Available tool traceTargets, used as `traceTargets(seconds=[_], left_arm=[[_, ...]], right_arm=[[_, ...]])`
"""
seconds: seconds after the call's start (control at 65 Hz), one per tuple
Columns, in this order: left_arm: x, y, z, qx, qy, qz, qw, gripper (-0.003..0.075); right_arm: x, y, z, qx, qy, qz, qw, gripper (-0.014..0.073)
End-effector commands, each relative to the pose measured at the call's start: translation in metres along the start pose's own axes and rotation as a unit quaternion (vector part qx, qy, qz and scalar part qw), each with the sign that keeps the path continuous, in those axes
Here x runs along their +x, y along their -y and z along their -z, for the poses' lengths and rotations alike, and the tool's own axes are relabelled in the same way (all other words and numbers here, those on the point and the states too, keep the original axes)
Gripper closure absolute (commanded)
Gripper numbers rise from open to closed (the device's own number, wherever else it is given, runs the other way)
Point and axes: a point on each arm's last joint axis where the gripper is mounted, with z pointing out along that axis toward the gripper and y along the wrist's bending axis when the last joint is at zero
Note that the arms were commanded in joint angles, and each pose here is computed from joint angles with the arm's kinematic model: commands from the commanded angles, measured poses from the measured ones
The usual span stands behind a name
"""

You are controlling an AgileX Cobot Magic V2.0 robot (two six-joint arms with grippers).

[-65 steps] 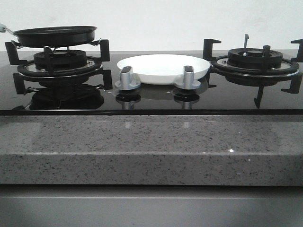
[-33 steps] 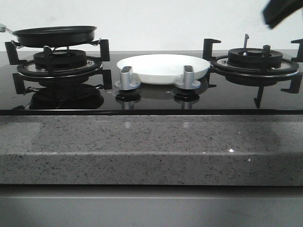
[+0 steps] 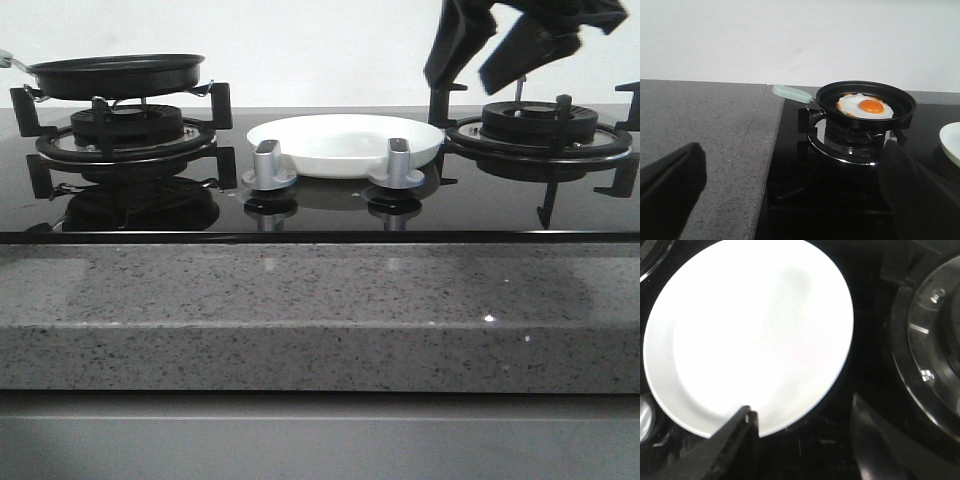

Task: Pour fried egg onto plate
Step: 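Lower the right gripper onto the white plate rim and grasp it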

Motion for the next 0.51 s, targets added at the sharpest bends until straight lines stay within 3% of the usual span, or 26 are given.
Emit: traceTargets(seconds=[0.0, 0.492], left_arm=[[-0.019, 0.002, 0.000, 0.008, 0.056, 0.004, 0.998, 0.0030], [-0.019, 0.002, 0.000, 0.008, 0.056, 0.004, 0.998, 0.0030]], right_arm=[[-0.026, -0.007, 0.012, -0.012, 0.043, 0.005, 0.999, 0.0217], [-0.054, 0.010, -0.025, -0.013, -0.002, 0.001, 1.000, 0.0225]])
